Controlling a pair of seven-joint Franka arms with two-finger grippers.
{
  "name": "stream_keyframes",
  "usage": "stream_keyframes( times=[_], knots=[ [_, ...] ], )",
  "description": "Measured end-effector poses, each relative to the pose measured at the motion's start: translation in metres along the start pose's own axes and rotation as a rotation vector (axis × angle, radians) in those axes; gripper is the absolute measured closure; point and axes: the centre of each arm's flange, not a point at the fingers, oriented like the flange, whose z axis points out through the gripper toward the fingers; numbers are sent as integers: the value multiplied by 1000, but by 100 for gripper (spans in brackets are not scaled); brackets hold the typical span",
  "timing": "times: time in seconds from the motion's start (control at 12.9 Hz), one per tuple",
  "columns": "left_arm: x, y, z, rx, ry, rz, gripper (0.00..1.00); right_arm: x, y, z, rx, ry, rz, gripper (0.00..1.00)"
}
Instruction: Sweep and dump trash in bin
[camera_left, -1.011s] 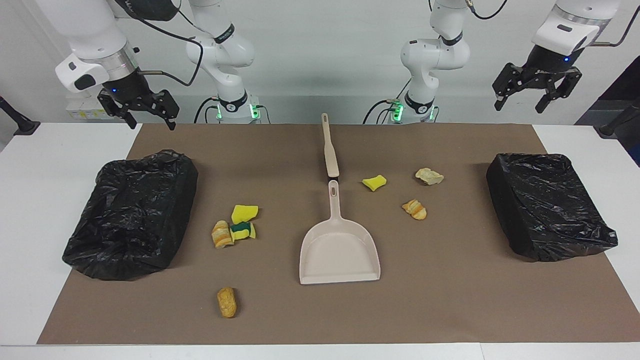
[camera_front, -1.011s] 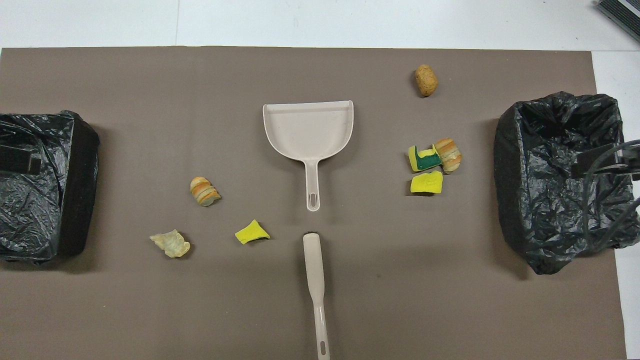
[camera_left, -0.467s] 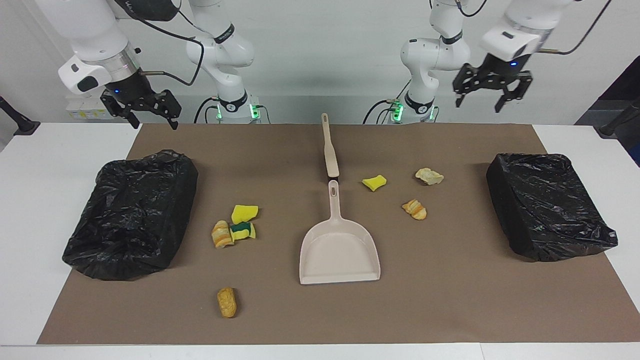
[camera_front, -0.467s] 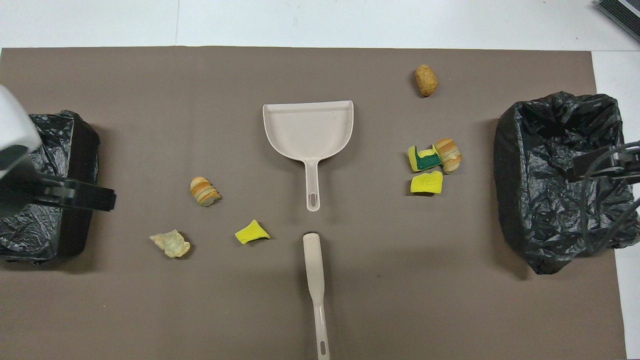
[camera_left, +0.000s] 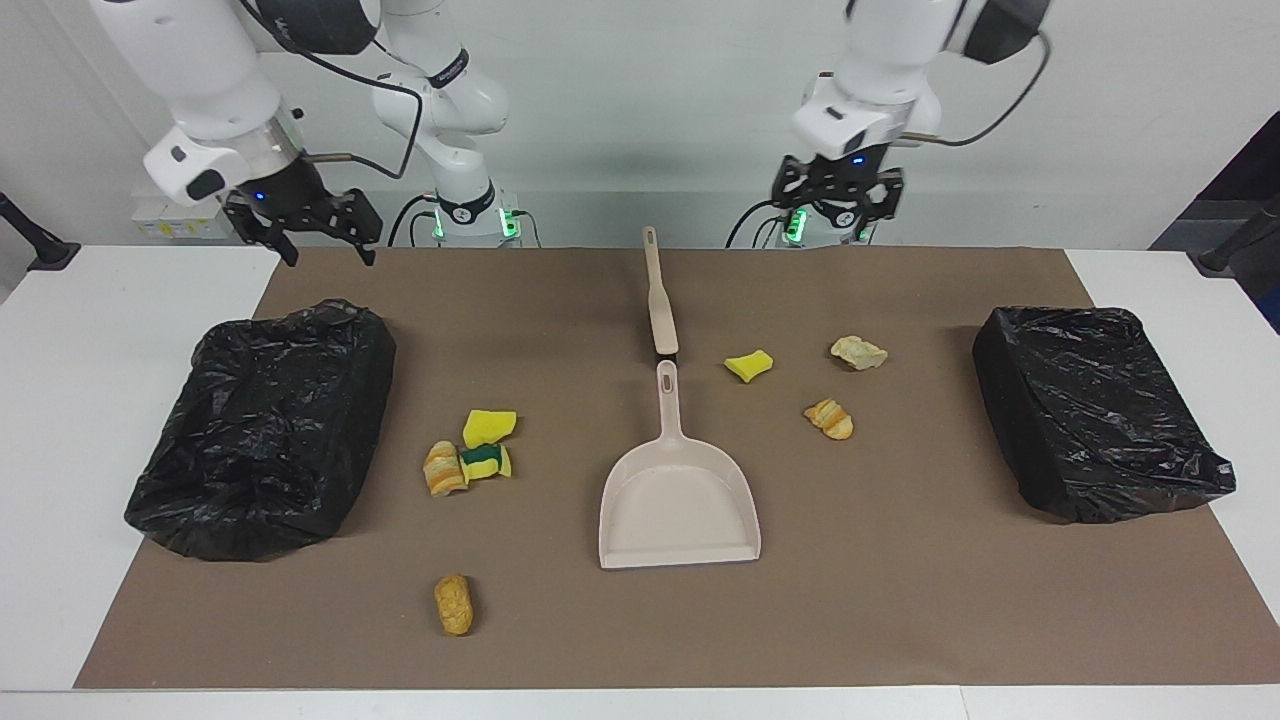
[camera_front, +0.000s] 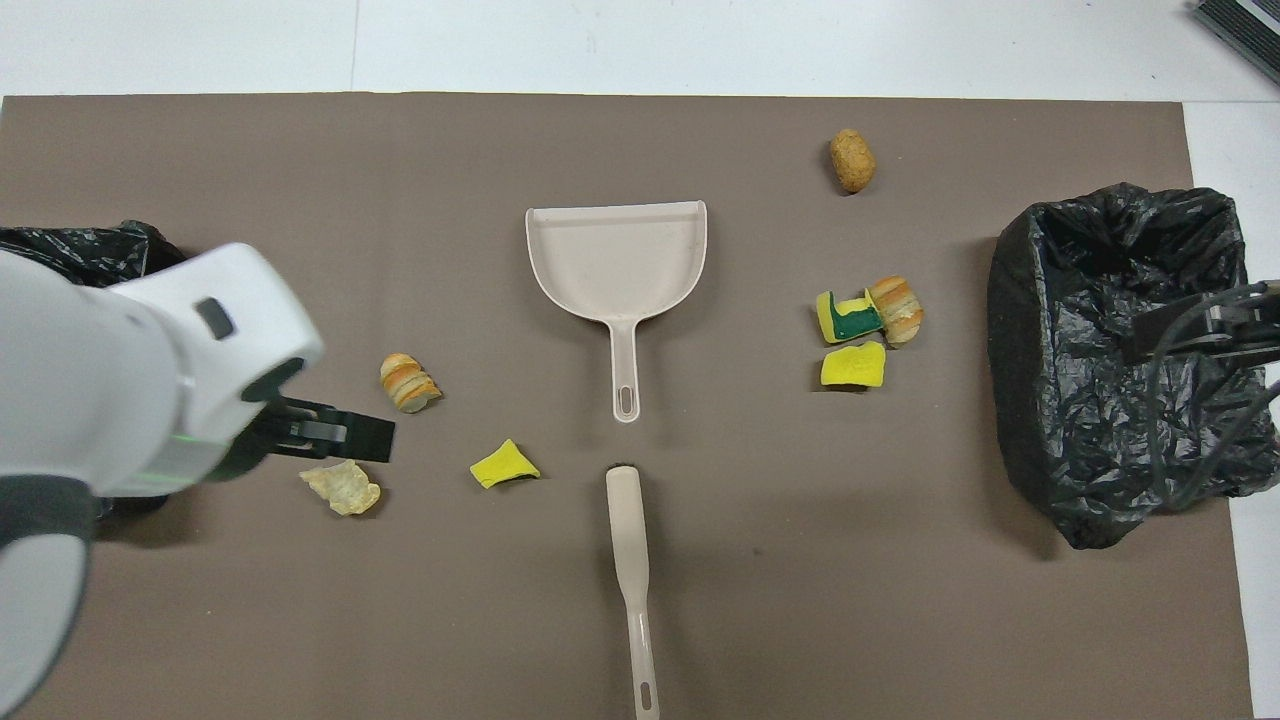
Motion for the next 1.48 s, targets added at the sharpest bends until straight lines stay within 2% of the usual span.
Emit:
stream_keyframes(
  times=[0.31, 0.54, 0.86, 1.09, 1.17, 1.24, 1.32, 1.4, 1.48],
  knots=[
    [-42, 87, 69, -15, 23, -41, 0, 37, -54, 35, 15, 31, -102, 0],
    [-82, 132, 133, 0, 0, -46, 0, 58, -112, 61, 33, 78, -178, 0],
    [-128, 161, 214, 20, -19, -13, 0, 70, -218, 105, 62, 129, -187, 0],
    [-146, 164, 232, 34, -37, 5, 1, 75, -265, 137, 50, 161, -202, 0],
    [-149, 166, 233, 28, -44, 3, 6, 76, -278, 148, 36, 163, -214, 0],
    [-150, 167, 232, 19, -53, -5, 15, 75, -290, 159, 26, 156, -232, 0],
    [-150, 167, 232, 11, -62, -14, 15, 74, -302, 168, 25, 151, -249, 0],
    [-151, 167, 233, 4, -70, -22, 21, 73, -312, 176, 29, 152, -258, 0],
    [-151, 167, 233, 1, -74, -25, 32, 73, -320, 183, 32, 149, -250, 0]
  ],
)
